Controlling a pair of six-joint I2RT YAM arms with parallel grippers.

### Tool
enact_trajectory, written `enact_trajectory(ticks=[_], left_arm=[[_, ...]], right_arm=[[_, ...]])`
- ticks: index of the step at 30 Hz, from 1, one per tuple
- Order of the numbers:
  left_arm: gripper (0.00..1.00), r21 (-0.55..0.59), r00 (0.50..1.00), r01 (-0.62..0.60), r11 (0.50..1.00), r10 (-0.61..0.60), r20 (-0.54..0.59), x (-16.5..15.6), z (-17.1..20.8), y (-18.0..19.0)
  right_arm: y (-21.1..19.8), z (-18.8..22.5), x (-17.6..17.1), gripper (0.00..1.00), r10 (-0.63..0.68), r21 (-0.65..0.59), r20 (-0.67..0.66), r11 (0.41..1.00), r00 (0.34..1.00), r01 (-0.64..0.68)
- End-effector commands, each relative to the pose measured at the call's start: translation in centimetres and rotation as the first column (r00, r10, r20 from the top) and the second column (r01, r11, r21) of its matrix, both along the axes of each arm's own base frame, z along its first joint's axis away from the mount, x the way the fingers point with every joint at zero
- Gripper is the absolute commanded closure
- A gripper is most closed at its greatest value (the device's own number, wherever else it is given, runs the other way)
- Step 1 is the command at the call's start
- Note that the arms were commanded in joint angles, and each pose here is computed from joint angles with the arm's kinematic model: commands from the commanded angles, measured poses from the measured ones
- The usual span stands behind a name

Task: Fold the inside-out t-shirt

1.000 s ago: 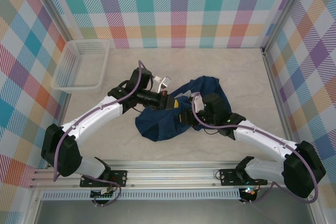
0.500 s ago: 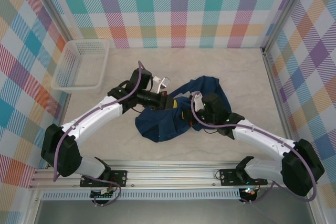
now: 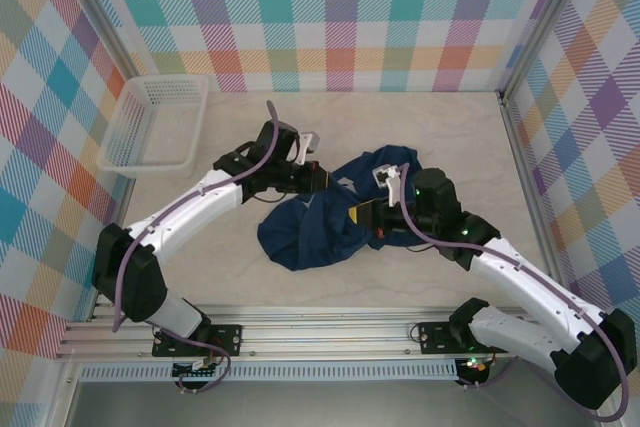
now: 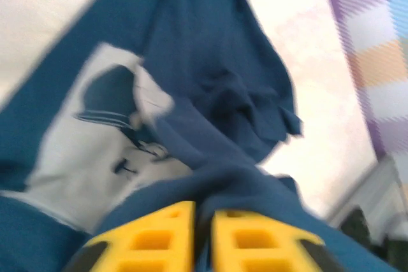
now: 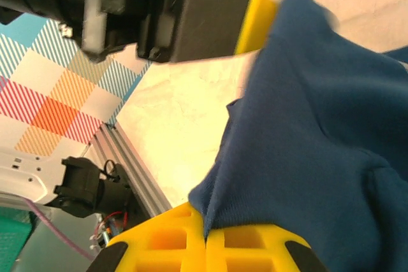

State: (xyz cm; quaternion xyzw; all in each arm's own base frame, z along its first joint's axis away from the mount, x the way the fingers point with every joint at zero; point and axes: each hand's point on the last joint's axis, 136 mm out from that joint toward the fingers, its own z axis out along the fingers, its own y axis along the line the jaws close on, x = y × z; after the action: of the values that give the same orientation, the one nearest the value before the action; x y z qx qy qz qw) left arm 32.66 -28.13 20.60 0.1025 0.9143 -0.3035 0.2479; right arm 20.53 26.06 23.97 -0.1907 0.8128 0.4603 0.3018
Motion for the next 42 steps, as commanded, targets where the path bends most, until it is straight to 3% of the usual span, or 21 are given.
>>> enact_trajectory(ticks=[1,3,6,9,12,14,19,26,29,33,37,42], left_arm=[[0.66,0.216,0.983,-0.166,0.962,0.146,0.108,2.5,-0.6,4.9],[0.58,0.241,0.972,-0.211,0.947,0.176,0.156,1.8,0.0,6.6],[0.44,0.131,0.966,-0.182,0.974,0.153,0.208,-1.1,1.6,6.6],[0.39,-0.015,0.972,-0.023,1.0,0.026,0.232,-5.5,2.7,4.1],[0.4,-0.13,0.962,0.133,0.983,-0.096,0.256,-9.1,3.2,0.9],[0.41,-0.143,0.951,0.21,0.967,-0.168,0.259,-10.8,2.9,-1.1],[0.42,-0.069,0.946,0.251,0.965,-0.23,0.226,-10.9,0.1,-4.2],[0.39,0.003,0.945,0.172,0.985,-0.166,0.282,-8.1,-1.1,-4.6],[0.5,0.005,0.941,0.163,0.987,-0.157,0.301,-7.5,-1.1,-4.8],[0.78,-0.001,0.94,0.174,0.985,-0.166,0.297,-7.2,-1.5,-5.4],[0.98,-0.044,0.934,0.225,0.973,-0.202,0.294,-7.7,-0.7,-5.7],[1.0,-0.222,0.903,0.391,0.893,-0.325,0.282,-10.3,1.9,-5.8]], right_arm=[[0.7,3.2,0.2,1.0,0.012,0.076,-0.044,0.997,0.999,-0.008],[0.7,3.2,1.0,1.0,-0.016,0.091,-0.079,0.996,0.997,0.023],[1.1,3.0,1.8,1.0,-0.034,0.119,-0.113,0.992,0.993,0.047],[1.5,2.8,2.5,1.0,-0.043,0.128,-0.141,0.99,0.989,0.062],[1.6,2.7,3.0,1.0,-0.056,0.137,-0.162,0.987,0.985,0.079],[1.6,2.7,3.3,1.0,-0.06,0.138,-0.172,0.987,0.983,0.085],[1.3,2.8,3.6,1.0,-0.079,0.139,-0.18,0.985,0.98,0.105],[0.9,2.7,3.6,1.0,-0.091,0.143,-0.186,0.983,0.978,0.118],[0.6,2.7,3.5,1.0,-0.097,0.143,-0.185,0.982,0.978,0.125],[0.2,2.7,3.5,1.0,-0.107,0.142,-0.183,0.981,0.977,0.134],[-0.5,2.6,3.9,1.0,-0.134,0.13,-0.176,0.979,0.975,0.158],[-2.9,0.0,5.6,1.0,-0.28,-0.072,-0.143,0.96,0.949,0.272]])
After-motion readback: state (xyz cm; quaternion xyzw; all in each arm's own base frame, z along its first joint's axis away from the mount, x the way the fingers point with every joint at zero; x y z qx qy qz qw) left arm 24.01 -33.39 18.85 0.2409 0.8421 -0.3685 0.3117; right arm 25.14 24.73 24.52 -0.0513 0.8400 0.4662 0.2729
